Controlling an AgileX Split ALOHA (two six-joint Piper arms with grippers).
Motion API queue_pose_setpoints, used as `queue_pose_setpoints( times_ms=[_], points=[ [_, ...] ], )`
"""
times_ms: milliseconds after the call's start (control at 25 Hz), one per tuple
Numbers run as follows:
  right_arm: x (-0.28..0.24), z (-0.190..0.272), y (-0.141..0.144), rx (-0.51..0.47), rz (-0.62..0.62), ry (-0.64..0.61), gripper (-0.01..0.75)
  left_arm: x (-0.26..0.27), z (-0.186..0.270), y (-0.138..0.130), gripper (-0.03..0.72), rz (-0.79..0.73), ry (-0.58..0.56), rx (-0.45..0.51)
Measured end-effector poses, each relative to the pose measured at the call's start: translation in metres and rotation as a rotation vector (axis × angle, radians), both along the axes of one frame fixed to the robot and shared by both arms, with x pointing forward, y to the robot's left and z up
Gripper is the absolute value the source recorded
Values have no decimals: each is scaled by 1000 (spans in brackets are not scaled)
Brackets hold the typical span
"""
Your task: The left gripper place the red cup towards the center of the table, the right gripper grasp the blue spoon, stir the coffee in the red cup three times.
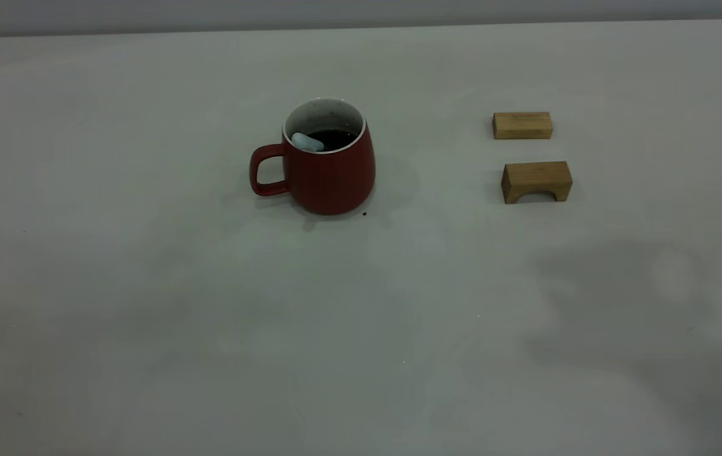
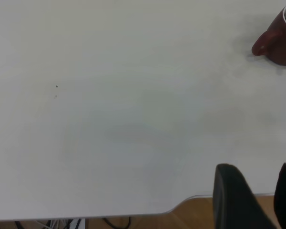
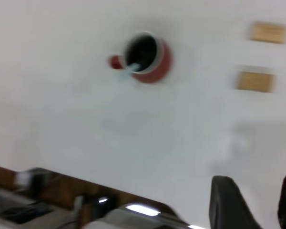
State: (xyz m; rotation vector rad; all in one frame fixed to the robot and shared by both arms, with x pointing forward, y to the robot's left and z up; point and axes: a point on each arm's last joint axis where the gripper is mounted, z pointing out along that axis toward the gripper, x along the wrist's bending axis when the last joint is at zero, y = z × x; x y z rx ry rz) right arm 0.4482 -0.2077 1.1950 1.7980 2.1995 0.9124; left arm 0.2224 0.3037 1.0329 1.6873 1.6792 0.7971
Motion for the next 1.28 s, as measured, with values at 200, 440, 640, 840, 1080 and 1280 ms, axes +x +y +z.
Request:
queue_pose_setpoints(
  times_ms=[200,440,640,840,1080,1280],
  points=[
    [-78,-12,-36,-80,4,-114,256,0,0,0,287,0,0,0],
    [-159,-37,-75,-110,-90,-284,241,0,0,0,287,0,0,0],
    [-195,-73,-93,-169,-239,-347,241,0,0,0,287,0,0,0],
    [-210,-113,-96,-194,-344,-334,241,0,0,0,287,0,0,0],
    [-217,-150,-96,-239,-367,-352,241,0,0,0,287,0,0,0],
    [-217,-151,-89,-221,-286,-403,241,0,0,0,287,0,0,0]
  ],
)
